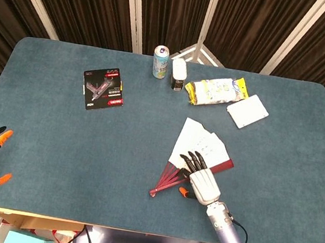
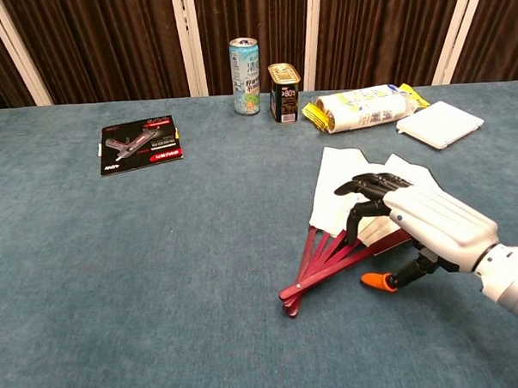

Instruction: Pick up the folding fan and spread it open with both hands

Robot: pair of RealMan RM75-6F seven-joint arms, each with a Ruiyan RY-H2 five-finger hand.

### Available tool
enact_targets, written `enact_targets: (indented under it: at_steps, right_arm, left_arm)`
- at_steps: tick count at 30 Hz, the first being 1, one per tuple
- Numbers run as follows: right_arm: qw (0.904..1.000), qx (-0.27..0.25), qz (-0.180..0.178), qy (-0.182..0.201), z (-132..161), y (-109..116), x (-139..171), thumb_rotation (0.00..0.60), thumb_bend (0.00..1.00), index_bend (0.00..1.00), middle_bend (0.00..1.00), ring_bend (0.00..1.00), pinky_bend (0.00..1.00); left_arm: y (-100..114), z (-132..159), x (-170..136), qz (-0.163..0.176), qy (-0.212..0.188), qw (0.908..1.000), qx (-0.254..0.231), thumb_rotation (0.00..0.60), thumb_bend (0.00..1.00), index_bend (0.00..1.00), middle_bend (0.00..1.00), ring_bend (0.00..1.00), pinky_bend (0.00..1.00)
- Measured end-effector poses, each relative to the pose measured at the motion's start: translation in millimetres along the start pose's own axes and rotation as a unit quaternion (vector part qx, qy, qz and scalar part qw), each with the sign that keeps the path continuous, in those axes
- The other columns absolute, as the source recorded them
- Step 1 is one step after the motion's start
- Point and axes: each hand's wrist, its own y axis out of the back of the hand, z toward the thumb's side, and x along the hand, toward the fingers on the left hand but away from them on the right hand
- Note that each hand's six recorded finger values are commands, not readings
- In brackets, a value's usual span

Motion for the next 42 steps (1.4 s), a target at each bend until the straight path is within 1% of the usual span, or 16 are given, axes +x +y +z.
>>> enact_targets:
  at_steps: [4,6,13,15,20,29,38,42]
  right_arm:
    - [1.0,-0.004,-0.001,0.002,4,-2,-1,0.6,0.25,0.52,0.17,0.02,0.0]
    - [1.0,-0.006,-0.002,0.003,6,-3,-2,0.6,0.29,0.53,0.17,0.02,0.0]
    - [0.9999,-0.008,0.004,0.005,10,-10,-3,0.6,0.5,0.62,0.2,0.02,0.0]
    - [0.9999,-0.01,0.005,0.005,11,-12,-2,0.6,0.53,0.63,0.2,0.03,0.0]
    - [0.9999,-0.009,0.002,0.009,11,-9,-3,0.6,0.54,0.65,0.21,0.03,0.0]
    - [0.9995,-0.006,-0.021,0.021,12,11,-10,0.6,0.54,0.66,0.22,0.03,0.0]
    - [0.9981,-0.014,-0.055,0.026,17,45,-22,0.6,0.54,0.67,0.22,0.03,0.0]
    - [0.997,-0.017,-0.072,0.023,20,67,-29,0.6,0.54,0.68,0.22,0.03,0.0]
  left_arm:
    - [0,0,0,0.001,0.001,1.0,-0.001,0.6,0.0,0.0,0.0,0.0,0.0]
    - [0,-1,0,0.001,0.001,1.0,-0.001,0.6,0.0,0.0,0.0,0.0,0.0]
    - [1,-2,0,0.002,0.004,1.0,-0.001,0.6,0.0,0.0,0.0,0.0,0.0]
    - [1,-2,0,0.003,0.005,1.0,-0.002,0.6,0.0,0.0,0.0,0.0,0.0]
    - [2,-3,-1,0.005,0.006,1.0,-0.002,0.6,0.0,0.0,0.0,0.0,0.0]
    - [3,-3,-2,0.005,0.006,1.0,-0.003,0.6,0.0,0.0,0.0,0.0,0.0]
    - [3,0,-2,0.006,0.002,1.0,-0.007,0.6,0.0,0.0,0.0,0.0,0.0]
    - [5,3,0,0.009,-0.001,0.9999,-0.008,0.6,0.0,0.0,0.0,0.0,0.0]
